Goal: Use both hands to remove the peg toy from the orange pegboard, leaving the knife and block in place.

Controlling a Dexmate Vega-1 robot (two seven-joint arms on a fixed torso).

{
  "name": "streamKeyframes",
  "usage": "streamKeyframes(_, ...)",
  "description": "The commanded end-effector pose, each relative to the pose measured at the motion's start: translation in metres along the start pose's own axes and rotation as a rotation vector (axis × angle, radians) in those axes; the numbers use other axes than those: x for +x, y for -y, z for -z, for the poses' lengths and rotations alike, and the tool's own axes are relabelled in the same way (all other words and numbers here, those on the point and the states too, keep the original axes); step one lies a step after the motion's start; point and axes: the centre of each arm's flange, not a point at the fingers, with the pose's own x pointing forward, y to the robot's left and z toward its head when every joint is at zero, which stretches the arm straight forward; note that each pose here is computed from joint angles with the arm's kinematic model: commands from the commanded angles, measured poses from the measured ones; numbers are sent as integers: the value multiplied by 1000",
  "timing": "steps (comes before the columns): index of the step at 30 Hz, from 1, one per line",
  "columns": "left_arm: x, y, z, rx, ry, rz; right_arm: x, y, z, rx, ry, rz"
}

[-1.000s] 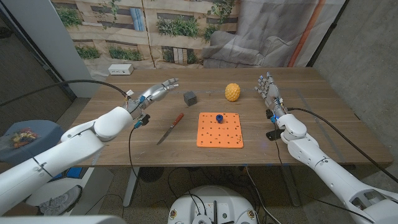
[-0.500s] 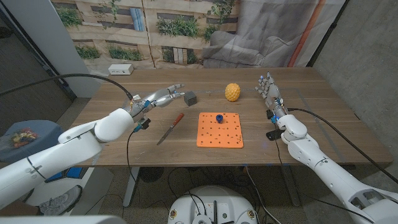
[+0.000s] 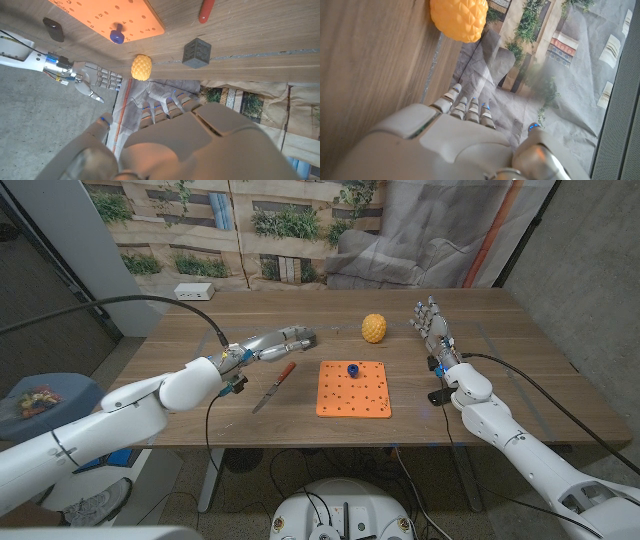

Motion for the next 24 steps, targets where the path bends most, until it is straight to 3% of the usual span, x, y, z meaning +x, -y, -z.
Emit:
streamKeyframes(1, 1, 17, -11, 100, 22, 64, 1, 2, 1, -17, -15, -1)
streamKeyframes(3, 1, 19, -14, 130, 15, 105, 1, 3, 2, -15, -16, -4)
streamKeyframes(24, 3, 51, -35, 260, 47, 174, 2, 5, 3, -27, -16, -35)
